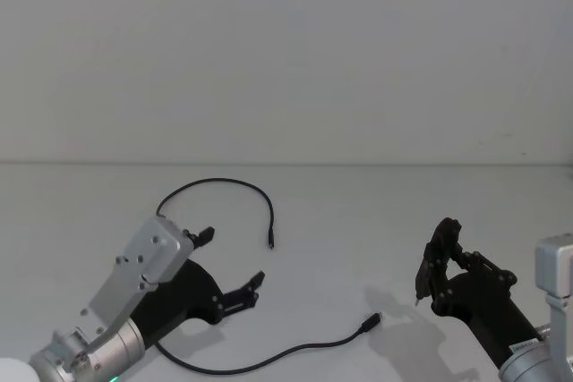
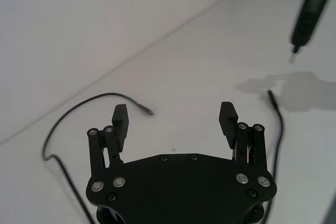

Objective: Pick up the data cable with the one hand.

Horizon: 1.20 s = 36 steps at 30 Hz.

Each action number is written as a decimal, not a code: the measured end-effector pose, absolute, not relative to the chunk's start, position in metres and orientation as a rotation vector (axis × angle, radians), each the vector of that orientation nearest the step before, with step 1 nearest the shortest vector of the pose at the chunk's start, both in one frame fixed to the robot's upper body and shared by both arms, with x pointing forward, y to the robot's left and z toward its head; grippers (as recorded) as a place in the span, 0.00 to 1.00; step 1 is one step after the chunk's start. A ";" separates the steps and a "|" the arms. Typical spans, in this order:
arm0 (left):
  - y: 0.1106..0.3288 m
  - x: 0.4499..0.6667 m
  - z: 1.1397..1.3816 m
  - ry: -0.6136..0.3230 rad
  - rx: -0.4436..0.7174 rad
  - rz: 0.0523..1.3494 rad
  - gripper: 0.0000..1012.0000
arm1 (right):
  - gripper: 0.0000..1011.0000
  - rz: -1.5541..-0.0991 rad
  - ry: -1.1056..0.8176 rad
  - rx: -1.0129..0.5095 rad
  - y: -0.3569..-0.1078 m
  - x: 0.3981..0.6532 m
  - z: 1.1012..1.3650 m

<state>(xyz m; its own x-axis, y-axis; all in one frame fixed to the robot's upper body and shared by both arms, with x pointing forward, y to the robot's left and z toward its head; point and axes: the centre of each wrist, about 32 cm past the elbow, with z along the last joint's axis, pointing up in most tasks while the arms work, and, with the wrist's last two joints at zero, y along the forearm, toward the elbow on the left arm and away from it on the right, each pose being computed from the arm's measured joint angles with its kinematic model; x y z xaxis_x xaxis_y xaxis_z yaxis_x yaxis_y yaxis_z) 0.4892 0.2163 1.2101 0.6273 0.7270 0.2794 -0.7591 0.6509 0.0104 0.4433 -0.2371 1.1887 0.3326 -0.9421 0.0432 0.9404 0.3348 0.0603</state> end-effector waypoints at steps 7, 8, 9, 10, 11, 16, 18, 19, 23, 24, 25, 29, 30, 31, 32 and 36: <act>0.223 0.490 1.214 -0.251 0.157 0.747 0.99 | 0.27 -1.230 -0.075 0.026 -0.237 0.443 1.189; 0.224 0.491 1.214 -0.249 0.160 0.733 0.99 | 0.27 -1.229 -0.075 0.026 -0.237 0.443 1.189; 0.225 0.491 1.215 -0.246 0.167 0.708 0.99 | 0.27 -1.229 -0.075 0.026 -0.237 0.443 1.189; 0.226 0.491 1.215 -0.244 0.168 0.696 0.99 | 0.27 -1.229 -0.075 0.026 -0.237 0.443 1.189; 0.227 0.492 1.216 -0.242 0.172 0.684 0.99 | 0.27 -1.229 -0.075 0.026 -0.237 0.443 1.189; 0.229 0.494 1.219 -0.222 0.190 0.595 0.99 | 0.27 -1.229 -0.075 0.026 -0.237 0.443 1.189; 0.230 0.495 1.221 -0.213 0.197 0.566 0.99 | 0.27 -1.229 -0.075 0.026 -0.237 0.443 1.189; 0.230 0.495 1.222 -0.204 0.203 0.541 0.99 | 0.27 -1.229 -0.075 0.026 -0.237 0.443 1.189; 0.229 0.498 1.226 -0.175 0.221 0.478 0.99 | 0.27 -1.229 -0.075 0.026 -0.237 0.443 1.189; 0.229 0.498 1.226 -0.170 0.225 0.466 0.99 | 0.27 -1.230 -0.075 0.026 -0.237 0.443 1.189; 0.229 0.499 1.227 -0.162 0.229 0.456 0.99 | 0.27 -1.230 -0.075 0.026 -0.237 0.443 1.189; 0.225 0.502 1.231 -0.114 0.255 0.396 0.99 | 0.27 -1.229 -0.075 0.026 -0.237 0.443 1.189; 0.225 0.502 1.231 -0.106 0.260 0.389 0.99 | 0.27 -1.229 -0.075 0.026 -0.237 0.443 1.189; 0.224 0.503 1.232 -0.098 0.265 0.382 0.99 | 0.27 -1.229 -0.075 0.026 -0.237 0.443 1.189; 0.222 0.504 1.233 -0.077 0.277 0.366 0.99 | 0.27 -1.229 -0.075 0.026 -0.237 0.443 1.189; 0.217 0.506 1.237 -0.030 0.303 0.341 0.99 | 0.27 -1.229 -0.075 0.026 -0.237 0.443 1.189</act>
<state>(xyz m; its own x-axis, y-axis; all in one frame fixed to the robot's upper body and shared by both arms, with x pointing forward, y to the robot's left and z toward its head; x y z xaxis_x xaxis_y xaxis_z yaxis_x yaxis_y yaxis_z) 0.5063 0.2168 1.2367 0.9425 0.3246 0.0798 -0.3336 0.8977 0.2878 0.4433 -0.2371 1.1887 0.3326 -0.9421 0.0432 0.9404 0.3348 0.0603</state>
